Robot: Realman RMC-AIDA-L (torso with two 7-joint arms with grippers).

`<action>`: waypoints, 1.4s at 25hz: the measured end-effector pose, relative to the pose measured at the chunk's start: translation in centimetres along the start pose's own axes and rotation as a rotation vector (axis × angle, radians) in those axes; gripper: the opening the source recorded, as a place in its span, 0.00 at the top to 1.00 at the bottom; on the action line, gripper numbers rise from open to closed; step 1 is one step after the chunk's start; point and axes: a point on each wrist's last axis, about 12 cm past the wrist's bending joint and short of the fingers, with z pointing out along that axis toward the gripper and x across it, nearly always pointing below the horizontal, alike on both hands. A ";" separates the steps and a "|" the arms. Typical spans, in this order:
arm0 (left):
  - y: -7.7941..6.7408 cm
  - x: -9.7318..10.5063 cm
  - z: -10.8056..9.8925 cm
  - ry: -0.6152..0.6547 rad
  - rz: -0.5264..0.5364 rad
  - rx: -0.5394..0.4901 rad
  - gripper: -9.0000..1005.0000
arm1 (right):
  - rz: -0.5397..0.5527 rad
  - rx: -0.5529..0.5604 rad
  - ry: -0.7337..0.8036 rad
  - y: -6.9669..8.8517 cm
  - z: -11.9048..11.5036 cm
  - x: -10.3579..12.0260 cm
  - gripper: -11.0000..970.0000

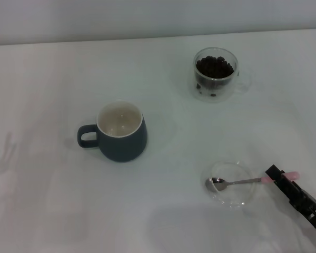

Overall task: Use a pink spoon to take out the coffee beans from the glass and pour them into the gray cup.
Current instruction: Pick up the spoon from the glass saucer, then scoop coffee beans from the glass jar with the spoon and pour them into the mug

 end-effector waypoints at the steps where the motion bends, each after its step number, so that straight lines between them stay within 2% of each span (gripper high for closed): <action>1: 0.0 0.0 0.0 0.000 0.000 0.001 0.17 | 0.003 -0.002 0.001 0.0 0.0 0.0 0.29; 14: 0.0 -0.2 0.7 -0.009 0.004 0.010 0.17 | 0.050 -0.015 0.011 -0.1 0.4 -0.4 0.60; 19: 0.0 -0.2 0.8 -0.013 0.006 0.010 0.17 | 0.051 -0.025 0.008 0.0 0.5 -0.4 0.81; 26: 0.0 -0.2 0.9 -0.014 0.006 0.009 0.17 | 0.076 -0.082 -0.002 0.1 1.2 -1.6 0.83; 35: 0.1 -0.2 0.9 -0.016 0.005 0.002 0.17 | 0.070 -0.159 -0.040 -0.7 2.4 -5.7 0.83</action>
